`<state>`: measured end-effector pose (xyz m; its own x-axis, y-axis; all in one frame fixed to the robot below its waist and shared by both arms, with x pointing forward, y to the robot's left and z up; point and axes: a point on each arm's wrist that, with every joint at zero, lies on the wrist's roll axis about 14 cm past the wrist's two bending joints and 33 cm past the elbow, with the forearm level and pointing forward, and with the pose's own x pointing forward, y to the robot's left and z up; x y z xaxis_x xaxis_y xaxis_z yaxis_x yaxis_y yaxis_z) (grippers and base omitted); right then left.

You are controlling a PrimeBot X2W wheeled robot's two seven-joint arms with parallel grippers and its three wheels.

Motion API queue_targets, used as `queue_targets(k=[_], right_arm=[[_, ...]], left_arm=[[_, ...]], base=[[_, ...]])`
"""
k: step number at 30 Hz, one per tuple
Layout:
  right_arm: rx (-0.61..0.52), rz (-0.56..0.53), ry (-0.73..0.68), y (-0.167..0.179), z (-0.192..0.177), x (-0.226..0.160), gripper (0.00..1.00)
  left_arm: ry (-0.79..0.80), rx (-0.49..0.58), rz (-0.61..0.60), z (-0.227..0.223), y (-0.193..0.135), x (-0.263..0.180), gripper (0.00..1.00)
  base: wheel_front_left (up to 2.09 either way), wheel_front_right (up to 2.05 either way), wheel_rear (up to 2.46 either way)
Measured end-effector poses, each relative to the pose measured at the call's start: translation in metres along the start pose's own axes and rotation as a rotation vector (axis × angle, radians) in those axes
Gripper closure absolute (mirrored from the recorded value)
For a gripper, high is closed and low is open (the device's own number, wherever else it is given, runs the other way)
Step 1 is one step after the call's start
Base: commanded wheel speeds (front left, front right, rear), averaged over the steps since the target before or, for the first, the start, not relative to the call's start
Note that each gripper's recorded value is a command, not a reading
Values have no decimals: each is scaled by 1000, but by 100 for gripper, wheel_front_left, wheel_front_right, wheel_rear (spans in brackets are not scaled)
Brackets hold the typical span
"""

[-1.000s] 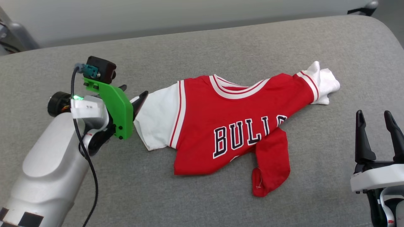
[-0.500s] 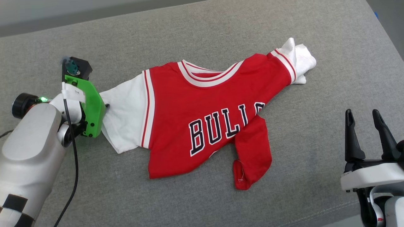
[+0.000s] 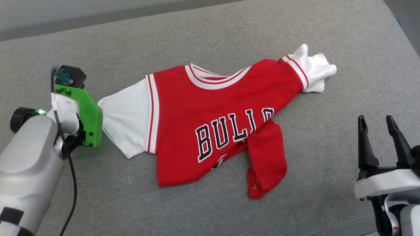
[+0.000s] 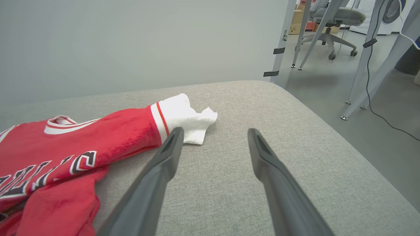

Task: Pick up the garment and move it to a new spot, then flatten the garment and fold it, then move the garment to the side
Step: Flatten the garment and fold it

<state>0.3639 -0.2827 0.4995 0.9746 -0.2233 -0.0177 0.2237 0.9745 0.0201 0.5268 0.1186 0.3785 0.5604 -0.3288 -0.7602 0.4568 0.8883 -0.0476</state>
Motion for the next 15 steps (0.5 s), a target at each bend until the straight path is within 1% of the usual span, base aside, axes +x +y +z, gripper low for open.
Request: queue_targets(k=[5, 8, 12, 15], right_arm=[[-2, 13, 5, 0, 5, -1, 0], [-3, 19, 23, 0, 3, -3, 0], [0, 47, 64, 8, -4, -6, 0], [3, 72, 96, 16, -8, -5, 0]], left_arm=[[-97, -66, 40, 0, 15, -24, 100], [-157, -89, 63, 3, 20, -42, 100], [-223, -112, 93, -1, 24, -69, 100], [-271, -124, 104, -6, 20, -91, 100]], base=[[0, 0, 0], [0, 0, 0], [0, 0, 0], [0, 0, 0]])
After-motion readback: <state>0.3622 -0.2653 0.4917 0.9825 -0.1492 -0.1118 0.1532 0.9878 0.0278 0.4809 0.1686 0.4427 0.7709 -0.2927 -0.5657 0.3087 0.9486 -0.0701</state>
